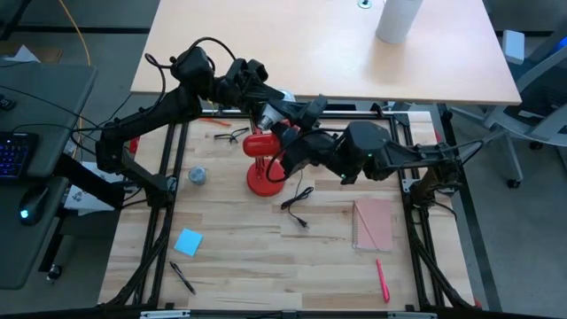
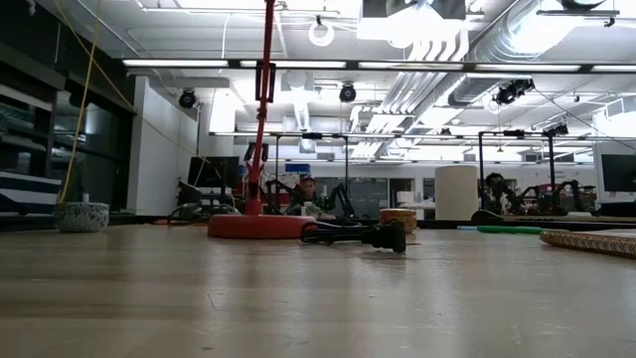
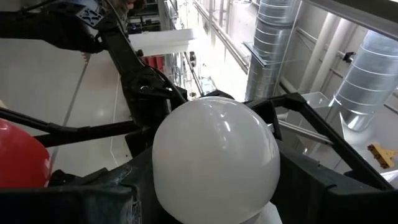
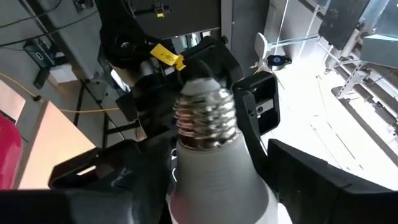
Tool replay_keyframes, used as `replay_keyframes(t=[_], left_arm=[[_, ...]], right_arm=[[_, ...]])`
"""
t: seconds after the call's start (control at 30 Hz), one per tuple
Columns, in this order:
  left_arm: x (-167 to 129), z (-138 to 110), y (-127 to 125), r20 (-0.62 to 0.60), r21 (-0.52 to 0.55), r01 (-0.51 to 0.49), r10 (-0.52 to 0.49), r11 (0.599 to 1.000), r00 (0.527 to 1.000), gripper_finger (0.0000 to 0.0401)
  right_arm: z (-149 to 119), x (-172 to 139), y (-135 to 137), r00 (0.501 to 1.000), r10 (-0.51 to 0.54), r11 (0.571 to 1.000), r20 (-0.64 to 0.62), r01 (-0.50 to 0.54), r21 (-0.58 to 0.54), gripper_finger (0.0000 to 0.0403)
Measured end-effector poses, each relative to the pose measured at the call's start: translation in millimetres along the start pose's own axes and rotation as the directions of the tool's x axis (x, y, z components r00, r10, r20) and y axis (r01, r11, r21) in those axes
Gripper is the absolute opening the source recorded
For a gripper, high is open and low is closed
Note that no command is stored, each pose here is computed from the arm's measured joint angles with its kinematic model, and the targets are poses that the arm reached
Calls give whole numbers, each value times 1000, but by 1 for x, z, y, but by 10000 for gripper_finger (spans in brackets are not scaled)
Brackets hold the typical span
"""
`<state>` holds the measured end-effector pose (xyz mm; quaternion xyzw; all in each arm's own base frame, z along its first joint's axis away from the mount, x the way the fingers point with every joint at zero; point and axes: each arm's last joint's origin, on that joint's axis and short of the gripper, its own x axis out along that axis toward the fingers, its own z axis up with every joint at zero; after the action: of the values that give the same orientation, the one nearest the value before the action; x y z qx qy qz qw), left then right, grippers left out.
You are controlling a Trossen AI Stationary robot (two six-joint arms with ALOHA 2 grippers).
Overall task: Screw lightbulb
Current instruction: Insert the lightbulb into the lamp
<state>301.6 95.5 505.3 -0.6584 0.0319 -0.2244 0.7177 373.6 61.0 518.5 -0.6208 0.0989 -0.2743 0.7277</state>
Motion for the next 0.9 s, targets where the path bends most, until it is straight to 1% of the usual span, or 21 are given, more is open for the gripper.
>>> replay_keyframes(t=[0.2, 0.5, 0.7, 0.9], left_arm=[[0, 0, 0, 7, 0, 0, 0, 1000, 1000, 224], [0, 0, 0, 12, -8, -1, 1, 1000, 1000, 224], [0, 1, 1, 15, -9, -7, 7, 1000, 1000, 224], [-3, 4, 1, 37, 62, -15, 12, 998, 999, 224]], right_arm=[[1, 0, 1, 1000, 14, 1000, 26, -14, -13, 199], [0, 0, 2, 1000, 18, 999, 22, -17, -31, 153], [0, 0, 2, 1000, 19, 999, 19, -18, -30, 151], [0, 0, 2, 1000, 20, 999, -1, -21, -40, 151]])
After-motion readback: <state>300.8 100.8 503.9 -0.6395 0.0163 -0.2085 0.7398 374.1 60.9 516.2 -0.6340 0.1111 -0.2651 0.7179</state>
